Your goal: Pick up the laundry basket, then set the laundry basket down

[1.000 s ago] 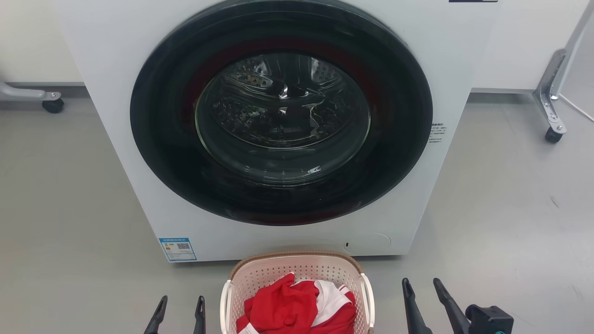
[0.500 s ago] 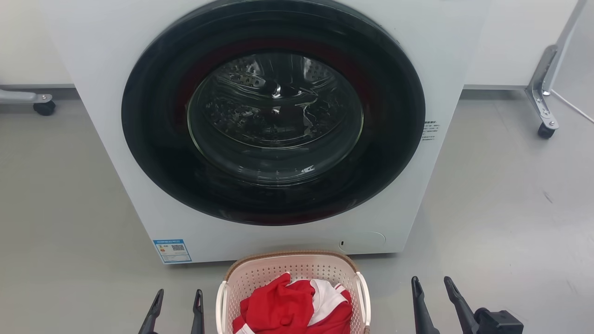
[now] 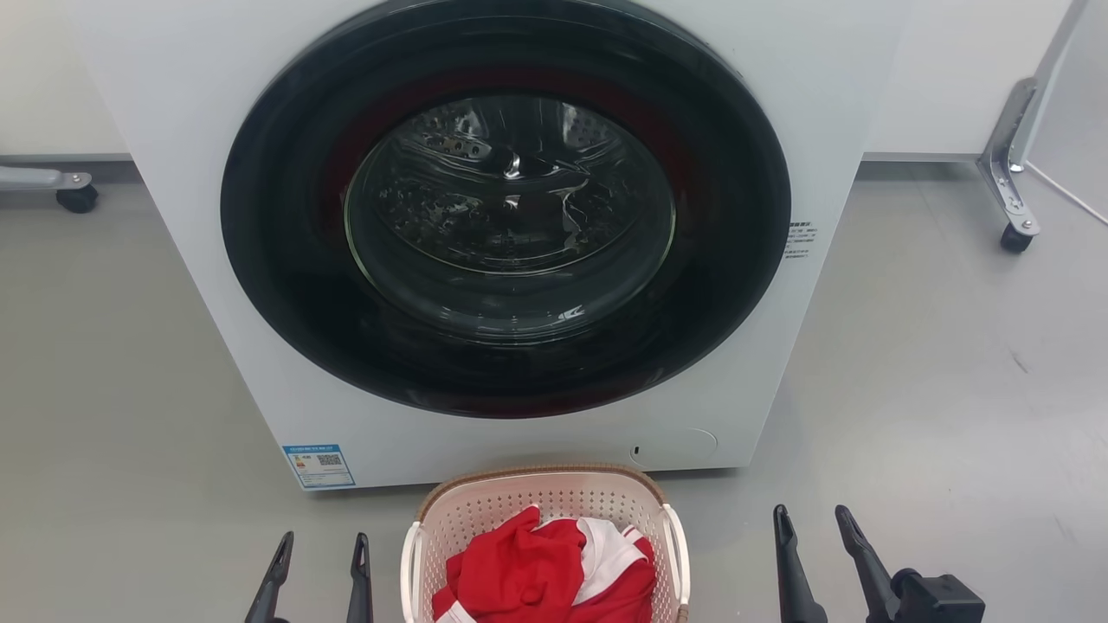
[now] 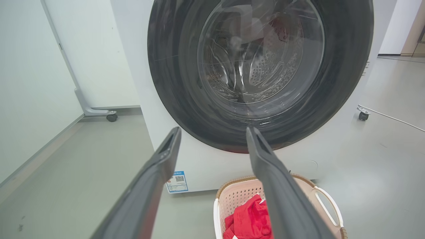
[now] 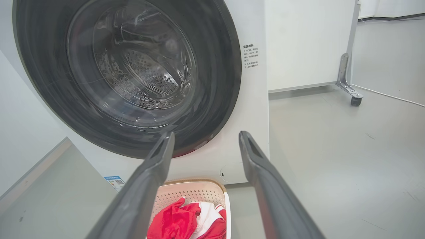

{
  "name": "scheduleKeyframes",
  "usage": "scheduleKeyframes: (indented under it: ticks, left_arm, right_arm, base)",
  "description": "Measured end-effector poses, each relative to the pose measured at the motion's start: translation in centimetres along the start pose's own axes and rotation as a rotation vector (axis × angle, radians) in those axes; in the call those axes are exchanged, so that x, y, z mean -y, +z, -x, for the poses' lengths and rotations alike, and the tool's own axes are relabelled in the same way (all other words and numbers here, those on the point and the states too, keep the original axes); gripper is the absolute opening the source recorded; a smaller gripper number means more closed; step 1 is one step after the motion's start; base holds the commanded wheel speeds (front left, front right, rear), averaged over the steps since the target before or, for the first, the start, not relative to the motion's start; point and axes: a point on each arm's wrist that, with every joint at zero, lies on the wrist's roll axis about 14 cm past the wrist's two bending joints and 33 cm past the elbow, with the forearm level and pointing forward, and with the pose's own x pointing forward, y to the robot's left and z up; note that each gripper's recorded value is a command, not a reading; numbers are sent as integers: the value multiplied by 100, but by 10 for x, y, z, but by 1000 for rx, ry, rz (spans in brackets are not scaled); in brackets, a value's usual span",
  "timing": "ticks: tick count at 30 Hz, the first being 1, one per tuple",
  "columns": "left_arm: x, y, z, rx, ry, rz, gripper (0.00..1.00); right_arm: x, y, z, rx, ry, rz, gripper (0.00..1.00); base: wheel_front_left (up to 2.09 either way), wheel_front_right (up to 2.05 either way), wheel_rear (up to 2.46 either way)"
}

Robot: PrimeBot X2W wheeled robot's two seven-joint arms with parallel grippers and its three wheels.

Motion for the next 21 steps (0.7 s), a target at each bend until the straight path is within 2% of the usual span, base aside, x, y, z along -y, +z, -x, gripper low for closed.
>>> scheduleKeyframes:
  ticks: [1,2,7,10,21]
  left_arm:
    - [0,1,0,2,1,0,100]
    - [0,1,0,4,0,1,0]
    - [0,-18,7,-59,2,-1,0]
    - [-2,-23,9,-81,10,9,0]
    - [-11,-31,5,-135,55,181,0]
  right_arm:
    - [0,0,0,1,-1,-1,100]
    - [0,0,0,-1,-2,0,0]
    - [6,-25,11,-80,-22,1,0]
    - [10,-27,12,-91,-36,-18,0]
    - [27,-30,10,-124,-100,-168,0]
  base:
    - [0,0,0]
    - [0,0,0]
    - [0,0,0]
    - [0,0,0]
    - [0,0,0]
